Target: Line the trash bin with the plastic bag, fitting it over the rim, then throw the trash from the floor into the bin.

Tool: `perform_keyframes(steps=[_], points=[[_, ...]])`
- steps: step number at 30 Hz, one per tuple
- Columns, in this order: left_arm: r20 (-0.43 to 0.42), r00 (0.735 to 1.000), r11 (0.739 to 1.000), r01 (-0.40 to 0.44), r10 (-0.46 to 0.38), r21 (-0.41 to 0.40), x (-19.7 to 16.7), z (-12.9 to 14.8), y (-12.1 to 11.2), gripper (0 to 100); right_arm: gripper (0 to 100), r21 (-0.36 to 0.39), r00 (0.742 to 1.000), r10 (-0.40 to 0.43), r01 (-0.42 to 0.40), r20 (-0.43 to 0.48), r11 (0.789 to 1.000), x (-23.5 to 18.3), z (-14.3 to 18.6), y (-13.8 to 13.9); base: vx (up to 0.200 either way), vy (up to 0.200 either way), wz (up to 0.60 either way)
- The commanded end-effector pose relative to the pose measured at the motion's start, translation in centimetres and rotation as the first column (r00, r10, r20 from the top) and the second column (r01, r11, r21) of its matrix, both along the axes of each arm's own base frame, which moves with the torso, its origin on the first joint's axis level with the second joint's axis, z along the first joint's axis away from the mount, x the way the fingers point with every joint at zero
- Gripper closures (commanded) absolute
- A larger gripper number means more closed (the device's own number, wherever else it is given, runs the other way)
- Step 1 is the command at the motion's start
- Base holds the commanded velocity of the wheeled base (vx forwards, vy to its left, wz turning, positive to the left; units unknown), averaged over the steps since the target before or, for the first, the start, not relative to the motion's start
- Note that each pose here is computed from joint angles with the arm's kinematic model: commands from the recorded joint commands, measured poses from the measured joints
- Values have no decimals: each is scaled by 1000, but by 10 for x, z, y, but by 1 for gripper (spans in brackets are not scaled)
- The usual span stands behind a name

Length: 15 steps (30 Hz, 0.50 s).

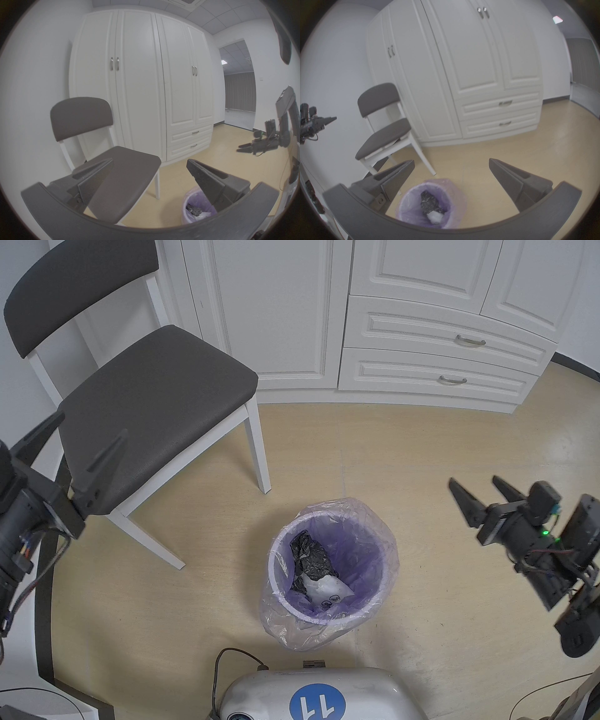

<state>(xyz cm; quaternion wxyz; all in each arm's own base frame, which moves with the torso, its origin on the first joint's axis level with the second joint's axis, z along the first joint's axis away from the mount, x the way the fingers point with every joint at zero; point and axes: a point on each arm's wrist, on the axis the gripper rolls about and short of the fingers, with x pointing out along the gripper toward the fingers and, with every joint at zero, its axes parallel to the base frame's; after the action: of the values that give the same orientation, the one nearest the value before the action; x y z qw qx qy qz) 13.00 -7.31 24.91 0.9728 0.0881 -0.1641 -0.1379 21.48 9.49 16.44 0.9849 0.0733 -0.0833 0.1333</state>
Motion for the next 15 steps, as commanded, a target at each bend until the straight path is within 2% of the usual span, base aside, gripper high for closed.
perform_keyframes(steps=[1, 6, 8, 9, 11, 12, 15], points=[[235, 950, 975, -179, 207, -135, -80, 27, 59, 0, 0, 78, 896, -310, 301, 317, 951, -153, 41, -83, 0, 0, 0], [242, 923, 951, -270, 300, -150, -114, 11, 74, 0, 0, 111, 843, -412, 399, 347, 910, -217, 26, -103, 0, 0, 0], [241, 922, 950, -273, 303, -149, -114, 11, 74, 0, 0, 112, 842, -413, 400, 348, 910, -219, 26, -103, 0, 0, 0], [238, 905, 933, -321, 353, -165, -129, 0, 79, 0, 0, 103, 823, -458, 451, 337, 886, -248, 16, -107, 0, 0, 0], [235, 897, 923, -340, 375, -179, -138, -5, 80, 0, 0, 82, 828, -466, 465, 311, 881, -259, 8, -107, 0, 0, 0], [230, 892, 918, -351, 388, -186, -142, -7, 80, 0, 0, 87, 824, -484, 481, 296, 872, -261, 10, -106, 0, 0, 0], [210, 887, 903, -367, 412, -222, -153, -16, 81, 0, 0, 156, 796, -506, 482, 332, 862, -270, 17, -103, 0, 0, 0]])
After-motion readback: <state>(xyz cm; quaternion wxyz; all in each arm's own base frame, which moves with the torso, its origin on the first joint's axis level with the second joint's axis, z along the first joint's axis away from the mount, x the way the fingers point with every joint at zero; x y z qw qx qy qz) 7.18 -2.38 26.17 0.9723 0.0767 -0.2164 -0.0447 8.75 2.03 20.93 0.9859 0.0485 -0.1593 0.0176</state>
